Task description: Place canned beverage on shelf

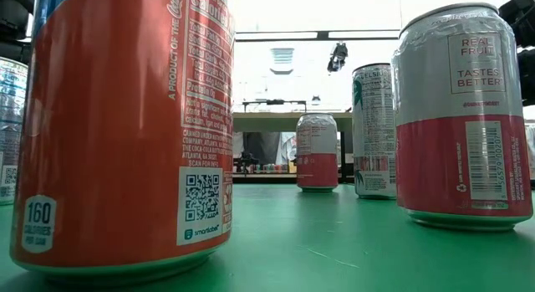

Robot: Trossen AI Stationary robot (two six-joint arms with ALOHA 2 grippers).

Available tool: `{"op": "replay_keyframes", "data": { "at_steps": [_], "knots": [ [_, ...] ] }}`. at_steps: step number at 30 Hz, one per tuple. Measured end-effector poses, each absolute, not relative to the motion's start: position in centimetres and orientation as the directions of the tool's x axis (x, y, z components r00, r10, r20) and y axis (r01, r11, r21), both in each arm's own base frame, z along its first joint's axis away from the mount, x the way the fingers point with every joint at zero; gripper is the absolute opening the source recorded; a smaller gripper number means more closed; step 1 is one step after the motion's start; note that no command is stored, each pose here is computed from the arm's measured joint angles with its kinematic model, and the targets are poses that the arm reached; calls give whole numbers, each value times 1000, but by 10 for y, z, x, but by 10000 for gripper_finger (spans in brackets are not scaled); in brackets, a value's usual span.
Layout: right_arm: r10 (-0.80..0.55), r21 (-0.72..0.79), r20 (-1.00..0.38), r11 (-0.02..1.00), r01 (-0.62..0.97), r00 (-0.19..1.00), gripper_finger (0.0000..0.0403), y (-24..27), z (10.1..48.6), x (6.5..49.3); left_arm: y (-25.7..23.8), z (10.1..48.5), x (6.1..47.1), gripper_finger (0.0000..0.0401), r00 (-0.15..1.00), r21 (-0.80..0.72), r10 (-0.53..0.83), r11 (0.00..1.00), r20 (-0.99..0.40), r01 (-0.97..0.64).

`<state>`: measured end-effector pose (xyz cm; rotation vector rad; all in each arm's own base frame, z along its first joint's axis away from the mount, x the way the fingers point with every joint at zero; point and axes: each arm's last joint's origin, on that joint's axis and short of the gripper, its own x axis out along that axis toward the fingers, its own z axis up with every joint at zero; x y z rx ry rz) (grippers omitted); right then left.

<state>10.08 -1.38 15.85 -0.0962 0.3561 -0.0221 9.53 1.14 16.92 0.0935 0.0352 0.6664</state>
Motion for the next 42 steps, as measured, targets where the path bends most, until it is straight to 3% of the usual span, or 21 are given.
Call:
{"op": "replay_keyframes", "data": {
  "at_steps": [8,10,13,15,17,19,23,27,32,37,42],
  "knots": [
    [-94,-173,-259,984,49,961,329,-16,167,103,11,171,95,0,787,74,617,785,10,-616],
    [-95,-156,-243,986,58,965,329,-16,169,104,11,173,96,0,805,-75,593,804,31,-589],
    [-94,-74,-248,994,78,964,329,-16,168,104,9,177,97,0,846,-418,529,785,68,-457],
    [-75,122,-237,987,106,969,329,-15,169,104,9,182,97,0,848,-598,519,715,106,-363],
    [-75,281,-178,952,124,981,329,-15,175,105,9,185,96,0,830,-656,540,678,137,-333],
    [-70,300,-95,949,95,993,329,-15,183,107,9,191,95,0,826,-658,531,692,187,-297],
    [7,266,115,963,-37,993,329,-13,204,106,5,207,95,0,856,-551,383,822,349,-143],
    [20,238,174,969,-62,985,329,-12,227,106,3,218,95,0,831,-486,313,872,459,-60],
    [32,239,151,969,-68,988,329,-14,253,117,2,217,101,0,844,-483,308,873,438,-68],
    [45,251,-10,967,-41,999,329,-18,274,143,1,231,112,0,866,-500,305,863,396,-76],
    [43,243,-102,970,-17,994,329,-21,301,159,-1,251,128,0,928,-443,298,879,225,-175]
  ]
}}
